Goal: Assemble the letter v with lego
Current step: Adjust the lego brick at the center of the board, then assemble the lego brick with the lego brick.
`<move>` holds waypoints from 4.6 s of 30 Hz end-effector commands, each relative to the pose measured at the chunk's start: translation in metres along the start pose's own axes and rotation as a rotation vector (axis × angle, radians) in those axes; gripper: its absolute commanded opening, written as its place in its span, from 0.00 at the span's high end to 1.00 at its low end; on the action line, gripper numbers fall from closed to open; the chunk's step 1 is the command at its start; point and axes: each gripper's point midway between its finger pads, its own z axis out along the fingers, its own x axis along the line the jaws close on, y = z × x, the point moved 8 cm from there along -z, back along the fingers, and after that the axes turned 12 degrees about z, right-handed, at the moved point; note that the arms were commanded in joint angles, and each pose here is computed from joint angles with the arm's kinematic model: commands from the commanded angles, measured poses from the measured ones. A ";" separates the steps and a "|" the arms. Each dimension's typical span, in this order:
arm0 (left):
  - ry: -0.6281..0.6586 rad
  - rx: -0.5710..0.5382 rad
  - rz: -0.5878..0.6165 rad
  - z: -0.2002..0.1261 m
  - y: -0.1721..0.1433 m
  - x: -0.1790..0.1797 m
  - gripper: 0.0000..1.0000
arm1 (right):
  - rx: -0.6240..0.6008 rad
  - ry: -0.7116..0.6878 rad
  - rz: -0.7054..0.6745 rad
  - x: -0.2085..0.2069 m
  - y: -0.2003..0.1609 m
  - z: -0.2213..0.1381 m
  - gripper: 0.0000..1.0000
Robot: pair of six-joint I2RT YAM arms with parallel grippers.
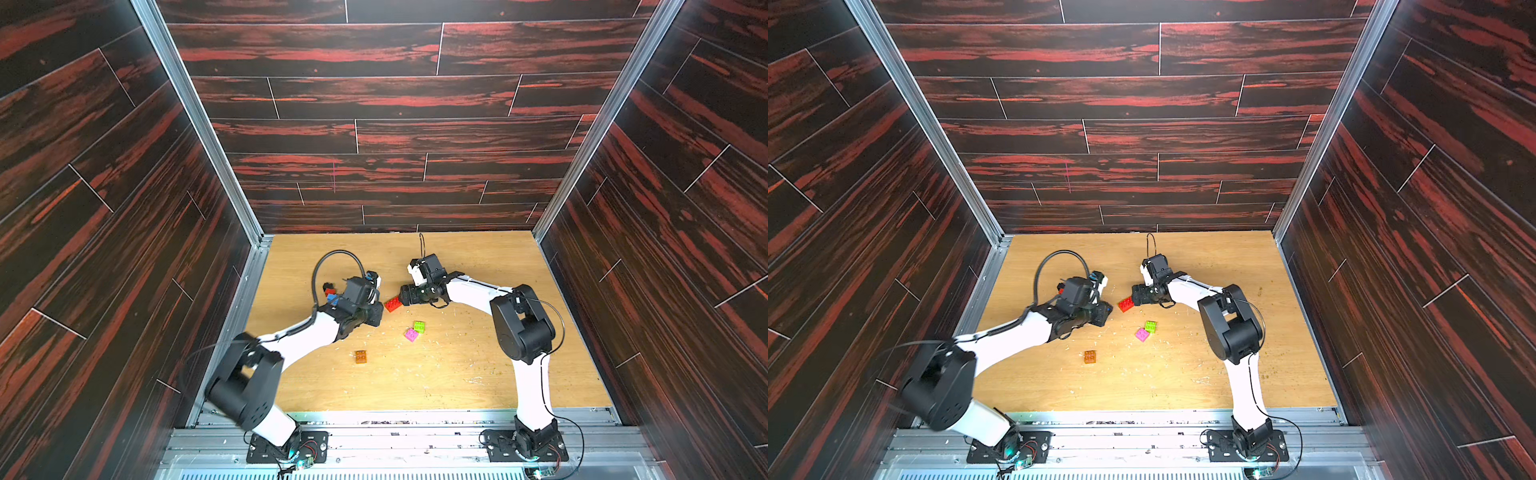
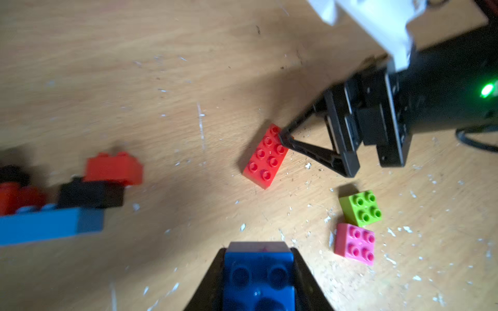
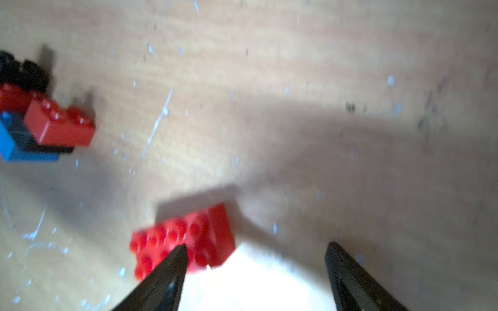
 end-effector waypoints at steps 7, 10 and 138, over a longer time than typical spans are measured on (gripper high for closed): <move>0.113 0.029 -0.114 -0.044 -0.044 -0.016 0.81 | -0.019 0.043 0.008 0.014 -0.011 -0.048 0.16; 0.132 0.025 -0.167 -0.056 -0.060 -0.020 0.82 | -0.030 0.034 0.001 0.015 -0.018 -0.059 0.16; -0.043 0.341 0.181 0.031 -0.063 -0.005 0.81 | -0.044 0.031 0.068 0.016 -0.071 -0.074 0.16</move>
